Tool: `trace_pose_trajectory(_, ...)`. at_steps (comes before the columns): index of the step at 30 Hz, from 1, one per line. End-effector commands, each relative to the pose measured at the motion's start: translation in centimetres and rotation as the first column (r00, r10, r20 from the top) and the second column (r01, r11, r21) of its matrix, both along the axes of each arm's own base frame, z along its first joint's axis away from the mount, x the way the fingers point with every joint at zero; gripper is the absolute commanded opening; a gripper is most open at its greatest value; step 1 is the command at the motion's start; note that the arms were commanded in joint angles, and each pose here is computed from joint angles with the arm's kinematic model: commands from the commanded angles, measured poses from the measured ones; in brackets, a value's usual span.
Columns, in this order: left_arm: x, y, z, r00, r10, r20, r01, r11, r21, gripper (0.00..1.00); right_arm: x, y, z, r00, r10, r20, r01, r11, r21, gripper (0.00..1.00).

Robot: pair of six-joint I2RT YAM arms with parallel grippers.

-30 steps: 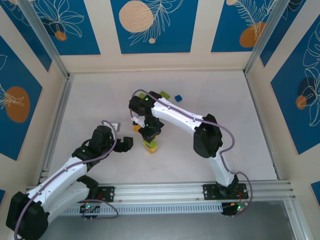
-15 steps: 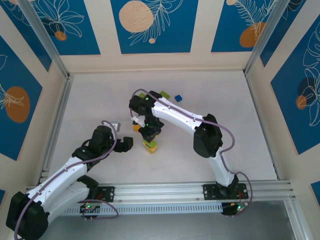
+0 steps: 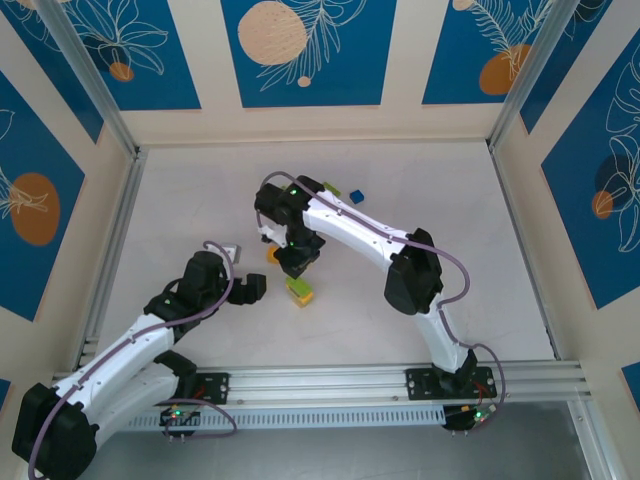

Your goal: Assemble a carrot with lego

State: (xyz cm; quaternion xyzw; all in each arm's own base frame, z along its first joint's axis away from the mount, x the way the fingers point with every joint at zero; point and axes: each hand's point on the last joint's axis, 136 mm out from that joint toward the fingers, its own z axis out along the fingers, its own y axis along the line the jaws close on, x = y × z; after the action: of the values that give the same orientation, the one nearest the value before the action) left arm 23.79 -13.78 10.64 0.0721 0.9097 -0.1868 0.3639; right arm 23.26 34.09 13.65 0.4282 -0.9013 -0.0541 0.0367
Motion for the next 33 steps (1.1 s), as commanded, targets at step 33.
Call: trace_pose_trajectory(33, 0.1, 0.2, -0.2, 1.0, 0.015, 0.009, -0.015, 1.0, 0.016, 0.95, -6.9, 0.9, -3.0, 0.996, -0.005, -0.094, 0.01, 0.999, 0.044, 0.26)
